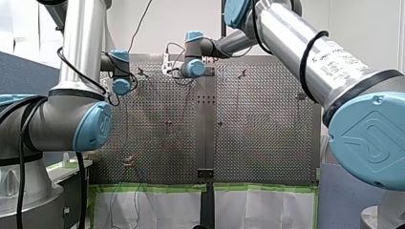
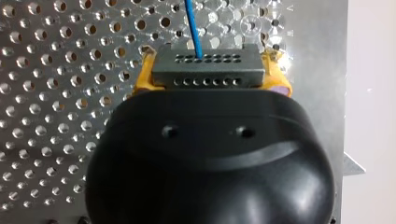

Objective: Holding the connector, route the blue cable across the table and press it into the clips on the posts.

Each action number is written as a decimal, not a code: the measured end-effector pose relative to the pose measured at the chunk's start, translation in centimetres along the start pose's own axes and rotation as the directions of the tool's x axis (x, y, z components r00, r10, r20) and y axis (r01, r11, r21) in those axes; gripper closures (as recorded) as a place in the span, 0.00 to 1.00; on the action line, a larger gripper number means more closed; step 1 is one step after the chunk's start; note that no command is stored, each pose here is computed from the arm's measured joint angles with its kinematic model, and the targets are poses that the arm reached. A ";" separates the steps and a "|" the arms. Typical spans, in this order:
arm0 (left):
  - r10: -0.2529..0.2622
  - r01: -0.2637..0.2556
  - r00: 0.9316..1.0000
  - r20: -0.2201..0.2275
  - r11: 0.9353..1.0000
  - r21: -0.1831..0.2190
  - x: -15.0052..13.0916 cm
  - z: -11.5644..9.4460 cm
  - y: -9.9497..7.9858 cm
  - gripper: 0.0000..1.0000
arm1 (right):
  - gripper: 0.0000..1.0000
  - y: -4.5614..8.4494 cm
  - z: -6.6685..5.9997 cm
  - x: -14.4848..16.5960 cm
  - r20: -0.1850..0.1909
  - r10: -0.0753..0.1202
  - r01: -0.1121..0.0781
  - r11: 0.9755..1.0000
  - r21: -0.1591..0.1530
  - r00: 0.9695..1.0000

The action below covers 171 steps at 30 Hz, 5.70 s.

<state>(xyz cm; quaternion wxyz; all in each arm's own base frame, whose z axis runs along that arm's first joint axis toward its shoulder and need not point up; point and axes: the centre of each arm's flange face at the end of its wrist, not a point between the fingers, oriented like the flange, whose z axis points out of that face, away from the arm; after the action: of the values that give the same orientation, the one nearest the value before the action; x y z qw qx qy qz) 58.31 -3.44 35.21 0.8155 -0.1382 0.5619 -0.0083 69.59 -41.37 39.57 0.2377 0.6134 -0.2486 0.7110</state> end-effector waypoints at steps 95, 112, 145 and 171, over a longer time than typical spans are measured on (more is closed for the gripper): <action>0.035 0.006 0.960 -0.277 0.990 0.143 -7.8 -17.3 -6.7 0.00 | 1.00 1.4 -0.1 -0.4 0.034 -0.002 0.003 1.000 -0.027 0.999; 0.000 0.043 0.976 -0.218 0.980 0.194 -8.2 -13.6 -9.6 0.00 | 1.00 1.4 -0.1 -0.5 0.034 -0.003 0.004 1.000 -0.027 0.999; 0.079 -0.045 0.975 -0.206 0.986 0.163 -6.2 -8.0 -11.3 0.00 | 1.00 1.9 0.0 -0.9 0.039 -0.003 0.004 0.999 -0.032 0.999; 0.096 -0.072 0.969 -0.229 0.992 0.107 -4.3 -5.3 -12.0 1.00 | 1.00 2.2 0.1 -1.0 0.043 -0.004 0.005 0.999 -0.033 0.999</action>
<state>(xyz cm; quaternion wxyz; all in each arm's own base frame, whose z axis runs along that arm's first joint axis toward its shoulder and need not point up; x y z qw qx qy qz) 53.55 -15.40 40.15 0.7492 -0.0720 0.6582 -0.0175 68.39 -43.09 38.43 0.2440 0.6251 -0.2642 0.6928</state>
